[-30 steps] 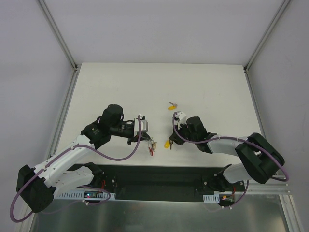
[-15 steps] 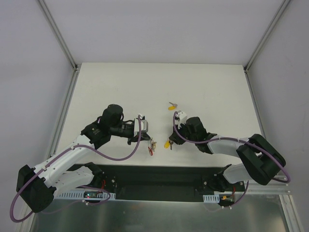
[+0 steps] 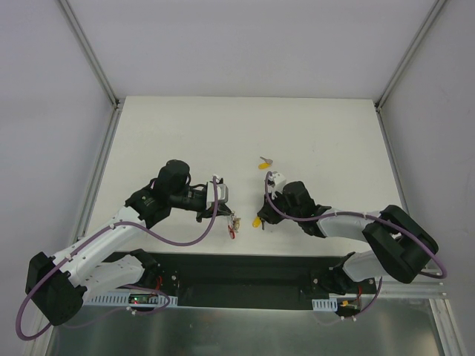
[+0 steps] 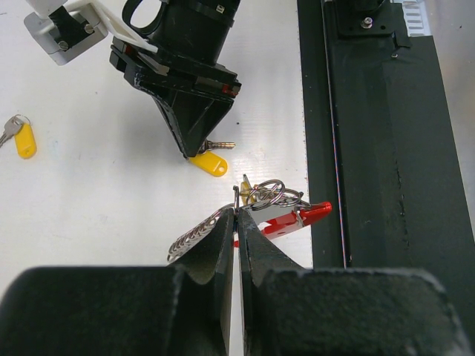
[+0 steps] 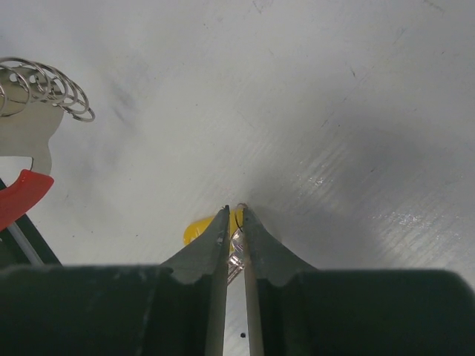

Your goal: Put the keys on the keyring

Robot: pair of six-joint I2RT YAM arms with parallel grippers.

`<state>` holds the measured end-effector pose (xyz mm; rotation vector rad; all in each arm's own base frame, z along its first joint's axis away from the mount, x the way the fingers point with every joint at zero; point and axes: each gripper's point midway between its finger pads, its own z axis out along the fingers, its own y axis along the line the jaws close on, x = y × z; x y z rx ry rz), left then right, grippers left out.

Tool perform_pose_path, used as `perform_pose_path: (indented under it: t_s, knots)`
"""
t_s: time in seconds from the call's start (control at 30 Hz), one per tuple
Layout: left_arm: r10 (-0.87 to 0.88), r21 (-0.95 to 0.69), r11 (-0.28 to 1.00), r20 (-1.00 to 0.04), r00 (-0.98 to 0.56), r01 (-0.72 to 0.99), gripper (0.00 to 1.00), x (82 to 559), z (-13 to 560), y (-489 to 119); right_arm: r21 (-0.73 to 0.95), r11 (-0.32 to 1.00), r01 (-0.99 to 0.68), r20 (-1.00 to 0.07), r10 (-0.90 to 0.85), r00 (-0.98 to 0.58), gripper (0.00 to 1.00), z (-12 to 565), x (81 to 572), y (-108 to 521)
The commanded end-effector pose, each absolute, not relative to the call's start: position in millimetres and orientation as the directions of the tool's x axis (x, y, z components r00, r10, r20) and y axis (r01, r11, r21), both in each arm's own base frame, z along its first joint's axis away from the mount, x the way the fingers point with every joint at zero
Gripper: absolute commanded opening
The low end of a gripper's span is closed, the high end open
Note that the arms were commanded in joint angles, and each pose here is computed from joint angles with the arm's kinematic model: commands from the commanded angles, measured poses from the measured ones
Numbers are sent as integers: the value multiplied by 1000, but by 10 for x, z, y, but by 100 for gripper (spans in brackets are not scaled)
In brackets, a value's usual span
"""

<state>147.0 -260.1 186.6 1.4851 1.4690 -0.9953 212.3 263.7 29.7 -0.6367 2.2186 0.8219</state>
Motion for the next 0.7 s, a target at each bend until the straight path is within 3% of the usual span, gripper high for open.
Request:
perform_pose_path:
  t_s: [0.0, 0.67]
  knots:
    - [323, 62, -28, -944, 68, 998, 0, 1479, 2021, -2678, 383, 692, -612, -744, -162, -648, 15, 357, 2176, 2673]
    - [322, 68, -31, -944, 75, 997, 0, 1463, 2024, -2675, 386, 717, -580, -720, -159, -675, 15, 312, 2137, 2606]
